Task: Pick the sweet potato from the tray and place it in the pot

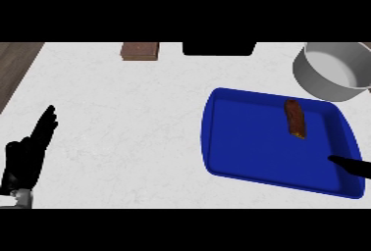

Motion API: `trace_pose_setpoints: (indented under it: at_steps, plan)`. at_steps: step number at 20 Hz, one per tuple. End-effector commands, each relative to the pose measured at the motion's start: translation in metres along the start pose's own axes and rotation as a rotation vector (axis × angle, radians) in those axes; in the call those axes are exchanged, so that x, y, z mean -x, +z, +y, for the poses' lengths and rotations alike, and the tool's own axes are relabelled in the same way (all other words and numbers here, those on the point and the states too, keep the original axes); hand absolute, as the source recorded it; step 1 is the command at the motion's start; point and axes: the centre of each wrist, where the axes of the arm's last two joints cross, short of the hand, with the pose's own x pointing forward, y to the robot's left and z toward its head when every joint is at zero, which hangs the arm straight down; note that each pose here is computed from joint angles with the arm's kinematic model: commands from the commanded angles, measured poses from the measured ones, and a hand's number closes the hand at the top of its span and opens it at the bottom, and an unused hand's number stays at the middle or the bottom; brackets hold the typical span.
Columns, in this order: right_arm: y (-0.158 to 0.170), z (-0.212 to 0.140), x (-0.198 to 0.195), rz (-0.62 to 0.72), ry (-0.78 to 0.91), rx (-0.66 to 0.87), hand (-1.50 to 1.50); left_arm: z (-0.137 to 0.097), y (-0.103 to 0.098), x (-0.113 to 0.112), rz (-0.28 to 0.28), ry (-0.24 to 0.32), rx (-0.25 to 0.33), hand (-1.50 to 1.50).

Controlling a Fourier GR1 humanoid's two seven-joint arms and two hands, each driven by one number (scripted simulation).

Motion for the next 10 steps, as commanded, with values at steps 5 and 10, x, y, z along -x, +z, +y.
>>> trace_pose_setpoints:
  at_steps: [5, 10]
  plan:
    - [-0.043, 0.001, -0.046, 0.209, 0.259, -0.341, -1.5, -0.004, 0.006, -0.002, -0.003, -0.005, 0.024, 0.0]
    - [-0.054, 0.017, -0.087, 0.242, 0.245, -0.475, -1.5, 0.005, -0.009, -0.007, 0.015, -0.008, 0.004, 0.0]
